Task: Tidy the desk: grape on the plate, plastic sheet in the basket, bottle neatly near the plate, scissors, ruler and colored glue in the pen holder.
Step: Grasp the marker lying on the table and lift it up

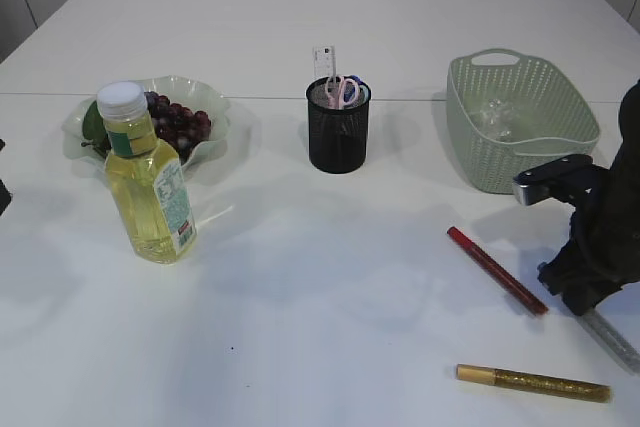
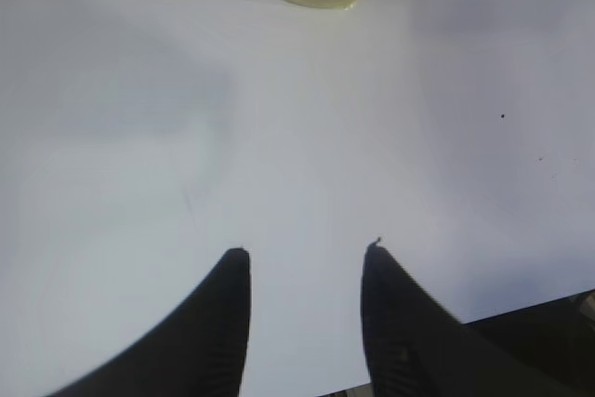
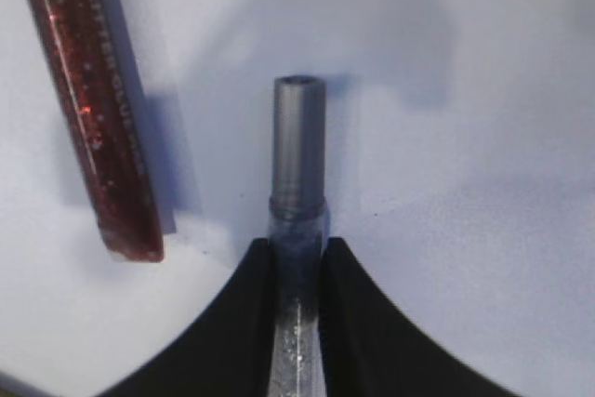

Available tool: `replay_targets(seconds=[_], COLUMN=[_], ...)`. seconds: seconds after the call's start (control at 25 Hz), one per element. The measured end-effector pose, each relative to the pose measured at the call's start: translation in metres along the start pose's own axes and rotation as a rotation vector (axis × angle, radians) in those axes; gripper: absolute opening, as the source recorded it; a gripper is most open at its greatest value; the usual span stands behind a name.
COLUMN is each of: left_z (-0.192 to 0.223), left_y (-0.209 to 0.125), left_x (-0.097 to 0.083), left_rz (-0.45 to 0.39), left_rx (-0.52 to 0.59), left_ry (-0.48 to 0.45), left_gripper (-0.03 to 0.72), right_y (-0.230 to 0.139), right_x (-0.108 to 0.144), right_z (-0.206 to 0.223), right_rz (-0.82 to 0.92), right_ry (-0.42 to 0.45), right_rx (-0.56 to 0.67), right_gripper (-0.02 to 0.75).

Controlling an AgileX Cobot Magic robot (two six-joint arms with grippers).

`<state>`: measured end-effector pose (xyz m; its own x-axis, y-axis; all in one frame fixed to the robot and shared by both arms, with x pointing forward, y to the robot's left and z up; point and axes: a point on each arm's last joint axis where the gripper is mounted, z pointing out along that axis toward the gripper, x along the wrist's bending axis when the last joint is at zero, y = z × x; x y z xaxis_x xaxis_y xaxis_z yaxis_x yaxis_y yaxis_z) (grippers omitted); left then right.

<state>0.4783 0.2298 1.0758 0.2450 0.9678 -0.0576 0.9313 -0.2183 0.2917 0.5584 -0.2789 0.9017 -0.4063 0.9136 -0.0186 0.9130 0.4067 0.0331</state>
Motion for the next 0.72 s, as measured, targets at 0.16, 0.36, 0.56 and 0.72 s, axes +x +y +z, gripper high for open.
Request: replay_targets(seconds=[0.16,0.36,0.56,0.72], left_z=[0.000,0.000,0.000,0.000], left_y=[0.000,0.000,0.000,0.000], left_x=[0.000,0.000,0.000,0.000], left_rz=[0.000,0.000,0.001,0.001], left_rx=[0.000,0.000,0.000,0.000], left_ry=[0.000,0.000,0.000,0.000], left_gripper=[0.290,0.290,0.290,0.290], right_y=[0.000,0.000,-0.002,0.000], right_x=[0.000,0.000,0.004,0.008], right_z=[0.000,-0.001,-0.021,-0.061], right_rz=[-0.002,0.001,0.029,0.030], right_ry=[-0.002,0.002,0.017,0.046], right_rx=[0.001,0.002,-0.043,-0.143], right_gripper=[0.087,0.069,0.067,0.067])
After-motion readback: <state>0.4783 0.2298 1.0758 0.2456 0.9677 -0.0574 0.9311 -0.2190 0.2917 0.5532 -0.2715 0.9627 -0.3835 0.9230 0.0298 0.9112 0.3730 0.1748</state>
